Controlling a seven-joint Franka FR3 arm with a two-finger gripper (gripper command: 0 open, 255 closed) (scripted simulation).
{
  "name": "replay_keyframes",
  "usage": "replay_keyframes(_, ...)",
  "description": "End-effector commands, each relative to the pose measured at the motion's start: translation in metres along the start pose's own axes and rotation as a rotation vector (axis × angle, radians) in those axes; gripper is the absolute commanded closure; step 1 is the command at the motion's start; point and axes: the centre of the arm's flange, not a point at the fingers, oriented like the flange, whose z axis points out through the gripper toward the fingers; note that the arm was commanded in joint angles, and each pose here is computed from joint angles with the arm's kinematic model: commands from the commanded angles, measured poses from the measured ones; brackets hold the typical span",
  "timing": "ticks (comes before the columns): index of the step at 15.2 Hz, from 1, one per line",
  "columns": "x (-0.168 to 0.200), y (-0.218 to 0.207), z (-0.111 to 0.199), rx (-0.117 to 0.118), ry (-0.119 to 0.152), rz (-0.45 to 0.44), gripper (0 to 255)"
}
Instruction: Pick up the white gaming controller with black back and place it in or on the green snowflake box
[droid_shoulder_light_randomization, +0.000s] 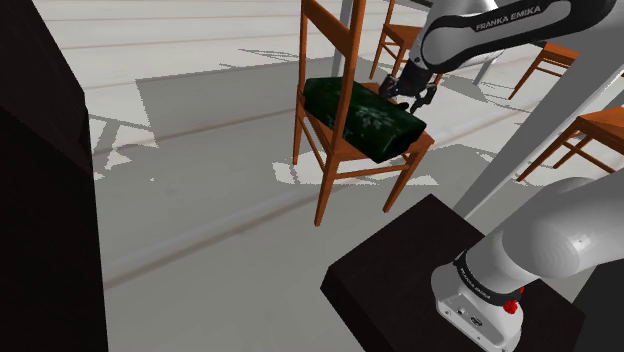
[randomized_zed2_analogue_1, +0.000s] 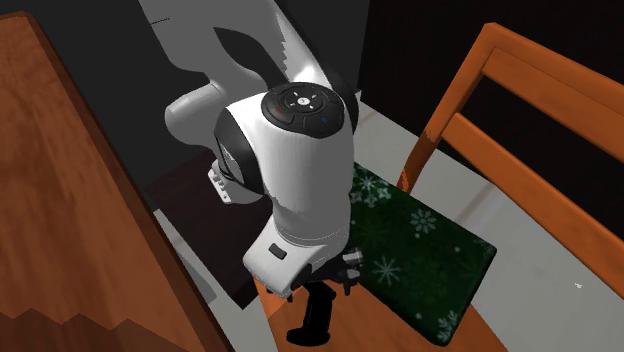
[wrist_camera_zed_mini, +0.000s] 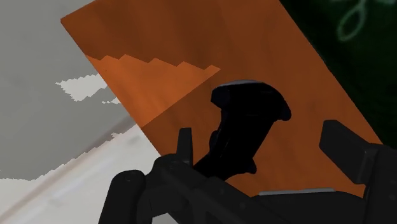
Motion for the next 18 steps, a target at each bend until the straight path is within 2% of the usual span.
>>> replay_keyframes(1, -0.013, -0.008, 0.018, -0.028, -0.05, -0.031, 0)
replay_keyframes(2, -0.013, -0.012, 0.016, -0.028, -0.05, -0.031, 255)
replay_keyframes(10, -0.009, -0.006, 0.011, -0.028, -0.051, -0.032, 255)
replay_keyframes(11, 0.002, -0.013, -0.004, 0.024, 0.034, -0.029, 255)
replay_keyframes(12, 0.002, -0.013, -0.004, 0.024, 0.034, -0.029, 0)
replay_keyframes(14, 0.041, -0.003, 0.001, -0.027, -0.093, 0.13, 0)
replay_keyframes(15, 0.052, 0.001, 0.004, -0.041, -0.128, 0.174, 0)
replay_keyframes(18, 0.05, 0.001, 0.019, -0.041, -0.128, 0.174, 0)
